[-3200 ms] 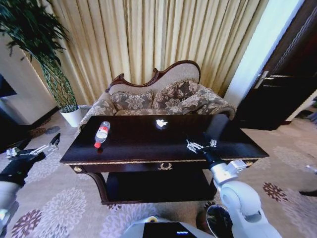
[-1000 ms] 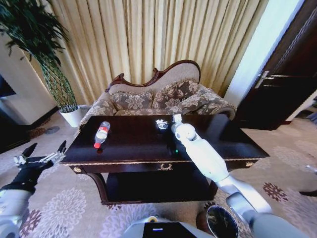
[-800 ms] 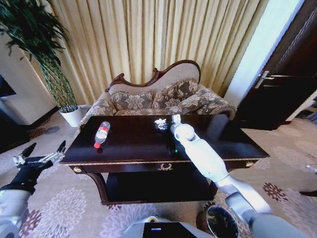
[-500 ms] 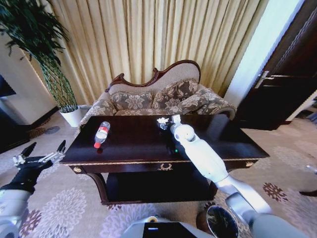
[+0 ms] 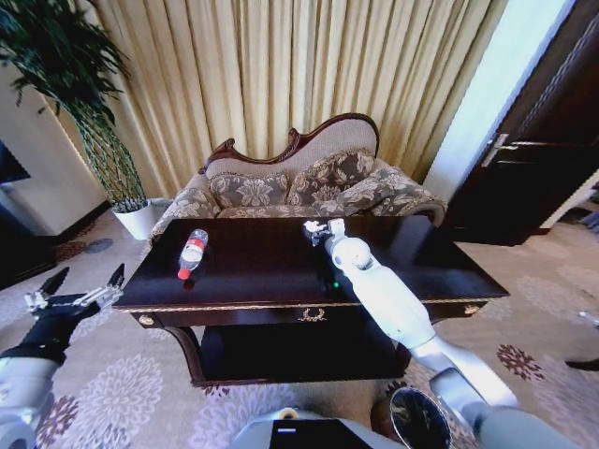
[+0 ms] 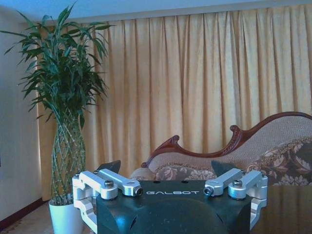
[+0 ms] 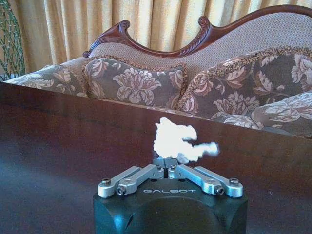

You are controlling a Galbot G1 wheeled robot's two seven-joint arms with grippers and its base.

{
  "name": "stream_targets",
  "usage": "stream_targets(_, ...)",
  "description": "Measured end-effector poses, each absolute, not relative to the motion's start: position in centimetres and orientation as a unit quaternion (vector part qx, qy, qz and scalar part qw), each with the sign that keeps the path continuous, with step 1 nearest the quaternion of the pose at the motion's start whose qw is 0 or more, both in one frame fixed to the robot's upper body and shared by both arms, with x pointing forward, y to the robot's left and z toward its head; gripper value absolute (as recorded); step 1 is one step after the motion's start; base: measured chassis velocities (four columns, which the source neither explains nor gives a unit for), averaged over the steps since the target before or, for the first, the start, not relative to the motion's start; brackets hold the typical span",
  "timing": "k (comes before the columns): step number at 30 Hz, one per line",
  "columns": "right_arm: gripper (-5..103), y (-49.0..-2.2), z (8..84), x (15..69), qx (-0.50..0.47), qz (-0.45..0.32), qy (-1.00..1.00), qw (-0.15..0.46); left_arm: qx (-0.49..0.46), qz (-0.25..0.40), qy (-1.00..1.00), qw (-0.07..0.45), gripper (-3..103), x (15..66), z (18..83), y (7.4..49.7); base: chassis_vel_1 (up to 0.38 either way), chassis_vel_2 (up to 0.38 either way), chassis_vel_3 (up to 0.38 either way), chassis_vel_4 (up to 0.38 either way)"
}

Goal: Move to the front of the table and place the trash on the table into the trash bin.

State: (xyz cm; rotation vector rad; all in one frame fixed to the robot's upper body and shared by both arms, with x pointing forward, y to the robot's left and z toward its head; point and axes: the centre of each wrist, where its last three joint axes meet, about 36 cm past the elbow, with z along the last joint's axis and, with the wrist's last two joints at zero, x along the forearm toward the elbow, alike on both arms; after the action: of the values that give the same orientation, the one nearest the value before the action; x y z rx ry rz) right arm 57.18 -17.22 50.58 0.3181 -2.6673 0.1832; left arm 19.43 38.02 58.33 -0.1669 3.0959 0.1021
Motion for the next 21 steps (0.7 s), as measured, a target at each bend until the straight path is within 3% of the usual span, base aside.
stream_targets(11,0,-18.1,51.4,56.4,0.097,0.035,-0.975,0.199,-0.055,0.032,0.998,0.023,100,19.2,58.5,38.2,0.000,0.000,0.000,0.000)
stream_targets(21,0,-22.0,55.9,51.3,0.085,-0.008,-0.993,0.082,-0.048,0.030,0.998,0.027,100,19.8,58.5,38.4,0.000,0.000,0.000,0.000)
